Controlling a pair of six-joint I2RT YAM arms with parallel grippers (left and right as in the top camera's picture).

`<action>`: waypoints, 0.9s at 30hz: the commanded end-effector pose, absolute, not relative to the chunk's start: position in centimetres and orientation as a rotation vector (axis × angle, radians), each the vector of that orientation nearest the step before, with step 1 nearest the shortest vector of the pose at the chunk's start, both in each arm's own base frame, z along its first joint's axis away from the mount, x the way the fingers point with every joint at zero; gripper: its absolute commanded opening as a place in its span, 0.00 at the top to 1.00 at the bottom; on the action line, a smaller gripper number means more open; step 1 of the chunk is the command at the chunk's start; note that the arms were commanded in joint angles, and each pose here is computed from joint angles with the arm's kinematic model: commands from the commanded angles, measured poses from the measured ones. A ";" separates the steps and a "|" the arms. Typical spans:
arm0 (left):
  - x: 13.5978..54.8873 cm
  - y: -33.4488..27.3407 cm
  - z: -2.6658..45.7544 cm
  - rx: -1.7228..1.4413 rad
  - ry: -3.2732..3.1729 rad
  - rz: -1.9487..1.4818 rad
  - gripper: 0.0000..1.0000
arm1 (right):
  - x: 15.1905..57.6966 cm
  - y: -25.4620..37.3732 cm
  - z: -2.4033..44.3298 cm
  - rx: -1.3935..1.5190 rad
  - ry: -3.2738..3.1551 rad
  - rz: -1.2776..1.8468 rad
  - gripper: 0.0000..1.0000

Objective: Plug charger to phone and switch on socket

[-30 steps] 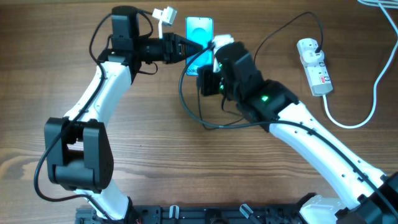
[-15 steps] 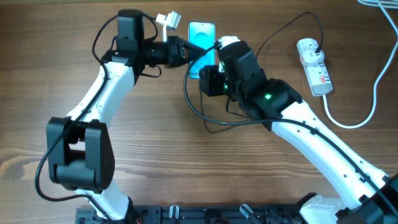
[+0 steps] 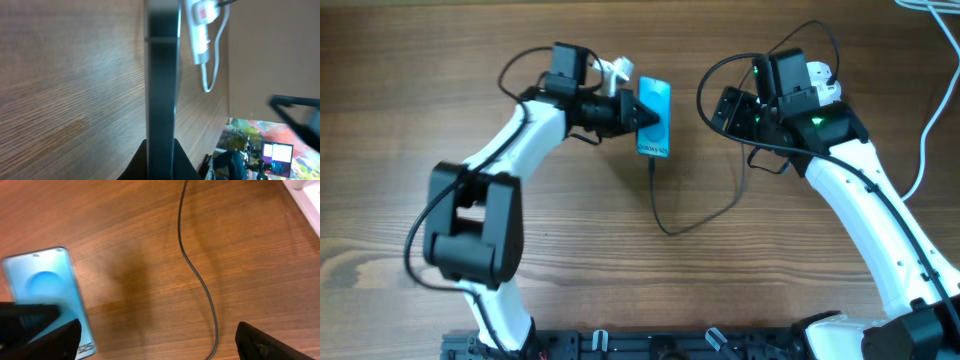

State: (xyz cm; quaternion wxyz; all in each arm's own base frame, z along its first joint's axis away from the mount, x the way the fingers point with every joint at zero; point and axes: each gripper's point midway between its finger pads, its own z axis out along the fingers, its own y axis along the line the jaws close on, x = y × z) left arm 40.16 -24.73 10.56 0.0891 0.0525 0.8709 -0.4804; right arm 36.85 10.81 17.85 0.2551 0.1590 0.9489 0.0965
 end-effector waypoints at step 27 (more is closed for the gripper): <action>40.8 -23.3 1.4 0.008 2.800 -1.155 0.88 | 36.1 9.6 17.9 0.436 2.591 0.176 0.01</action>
